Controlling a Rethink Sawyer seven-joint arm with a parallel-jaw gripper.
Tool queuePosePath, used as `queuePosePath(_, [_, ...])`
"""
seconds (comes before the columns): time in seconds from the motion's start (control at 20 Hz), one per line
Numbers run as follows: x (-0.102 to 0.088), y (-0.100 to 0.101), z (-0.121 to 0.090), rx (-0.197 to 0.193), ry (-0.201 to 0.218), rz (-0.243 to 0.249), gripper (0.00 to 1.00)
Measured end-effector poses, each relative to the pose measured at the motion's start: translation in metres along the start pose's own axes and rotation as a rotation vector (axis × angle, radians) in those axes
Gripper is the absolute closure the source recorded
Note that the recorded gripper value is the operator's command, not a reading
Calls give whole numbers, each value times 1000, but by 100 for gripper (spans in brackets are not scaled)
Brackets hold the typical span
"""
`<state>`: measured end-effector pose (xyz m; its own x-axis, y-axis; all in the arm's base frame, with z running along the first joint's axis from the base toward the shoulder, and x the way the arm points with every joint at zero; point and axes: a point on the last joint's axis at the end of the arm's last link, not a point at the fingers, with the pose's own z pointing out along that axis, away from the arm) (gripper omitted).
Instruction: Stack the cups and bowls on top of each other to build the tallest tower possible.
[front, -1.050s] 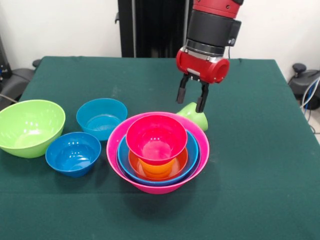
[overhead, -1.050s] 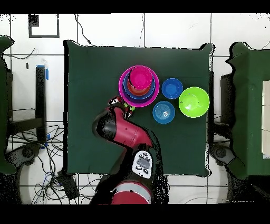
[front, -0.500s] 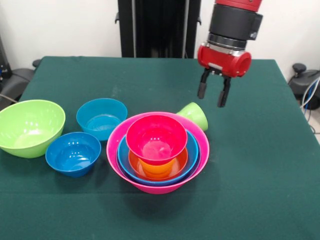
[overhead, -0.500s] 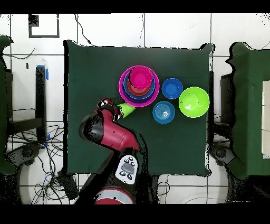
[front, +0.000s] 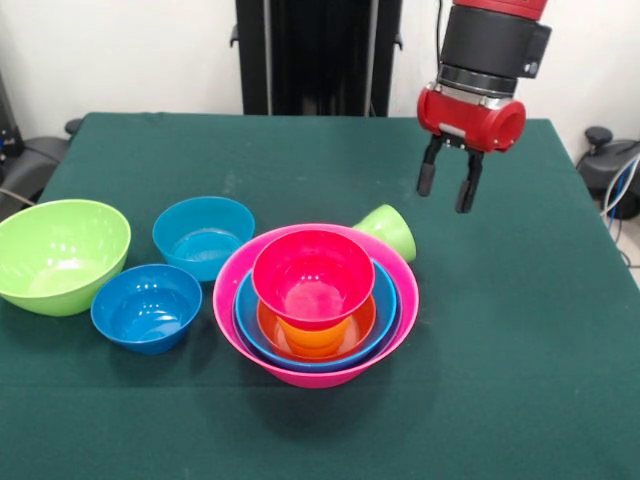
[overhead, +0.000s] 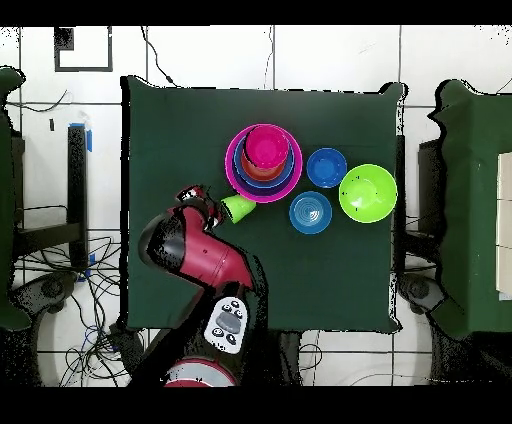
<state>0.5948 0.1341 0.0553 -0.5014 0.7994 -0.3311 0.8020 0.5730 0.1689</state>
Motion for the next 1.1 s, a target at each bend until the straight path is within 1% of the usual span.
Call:
queuePosePath(0.1, [1, 1, -1, 0, -3, 18, 0])
queuePosePath(0.25, [0, -1, 0, 6, -5, 28, 0])
queuePosePath(0.55, [-10, -25, 10, 59, -36, 23, 0])
queuePosePath(0.8, [-19, -48, 17, 114, -74, 21, 0])
queuePosePath(0.85, [-21, -55, 20, 133, -86, 20, 0])
queuePosePath(0.95, [-22, -57, 21, 137, -88, 19, 0])
queuePosePath(1.1, [-24, -67, 26, 160, -94, 18, 0])
